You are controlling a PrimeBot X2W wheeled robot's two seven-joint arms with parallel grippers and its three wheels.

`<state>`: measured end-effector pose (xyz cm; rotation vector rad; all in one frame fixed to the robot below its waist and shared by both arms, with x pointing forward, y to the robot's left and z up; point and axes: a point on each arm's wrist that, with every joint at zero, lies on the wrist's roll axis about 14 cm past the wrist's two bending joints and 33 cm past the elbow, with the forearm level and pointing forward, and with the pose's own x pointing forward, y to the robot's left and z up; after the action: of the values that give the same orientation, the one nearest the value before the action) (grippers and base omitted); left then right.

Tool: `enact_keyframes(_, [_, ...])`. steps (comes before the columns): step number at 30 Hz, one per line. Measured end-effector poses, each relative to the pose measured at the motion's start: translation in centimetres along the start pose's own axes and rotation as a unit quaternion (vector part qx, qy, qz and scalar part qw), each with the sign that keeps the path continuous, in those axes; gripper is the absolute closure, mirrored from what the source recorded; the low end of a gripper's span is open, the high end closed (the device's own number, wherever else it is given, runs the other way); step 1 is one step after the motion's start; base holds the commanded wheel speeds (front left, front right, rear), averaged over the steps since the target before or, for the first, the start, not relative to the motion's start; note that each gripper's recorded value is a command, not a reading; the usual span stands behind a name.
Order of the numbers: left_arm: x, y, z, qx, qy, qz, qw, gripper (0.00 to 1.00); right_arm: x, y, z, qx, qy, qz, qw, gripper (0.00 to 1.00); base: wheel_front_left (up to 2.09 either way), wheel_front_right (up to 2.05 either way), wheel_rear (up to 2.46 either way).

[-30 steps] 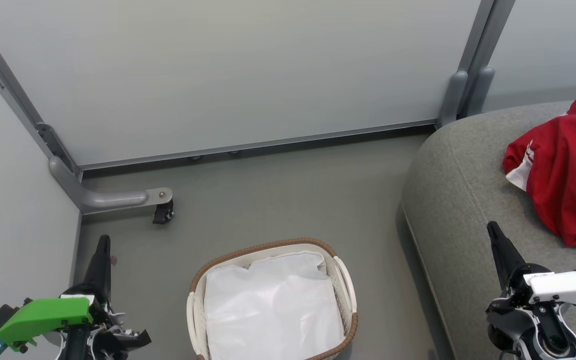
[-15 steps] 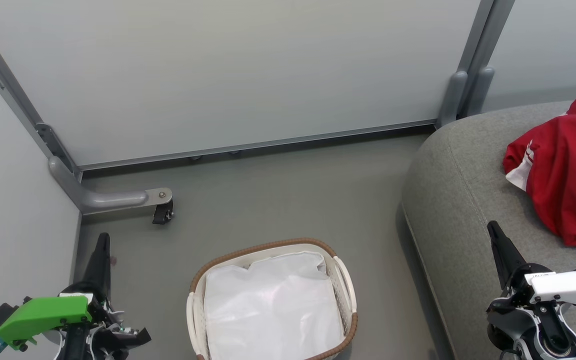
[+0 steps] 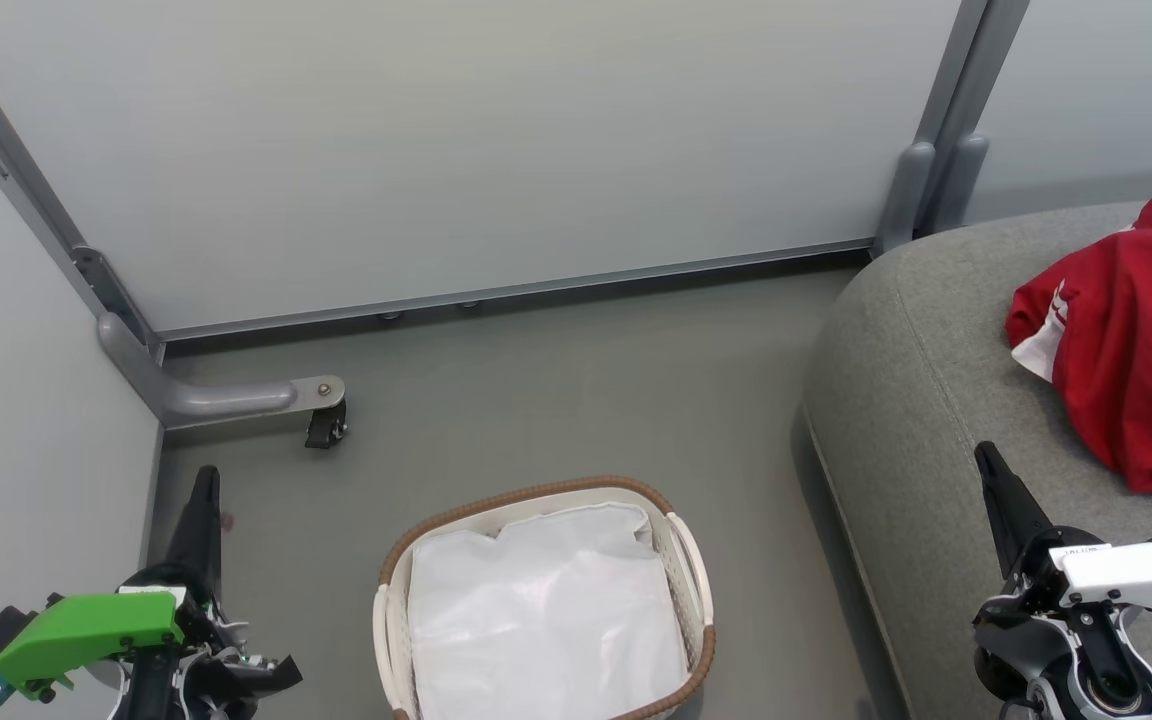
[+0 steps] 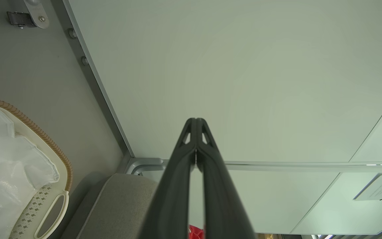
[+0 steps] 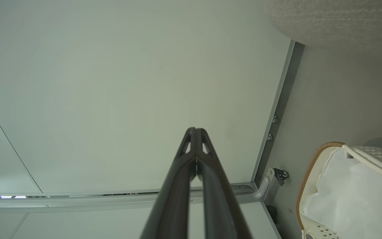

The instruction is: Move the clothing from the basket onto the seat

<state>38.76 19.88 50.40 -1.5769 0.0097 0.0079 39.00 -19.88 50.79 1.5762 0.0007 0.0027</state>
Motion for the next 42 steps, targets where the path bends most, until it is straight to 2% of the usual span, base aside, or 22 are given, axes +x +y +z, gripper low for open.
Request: enact_keyframes(42, [0.0,-0.01,0.01,0.0,0.0,0.0,1.0,1.0,0.0,-0.01,0.0,0.0,0.0,0.0,1.0,1.0,0.0,0.0,0.0])
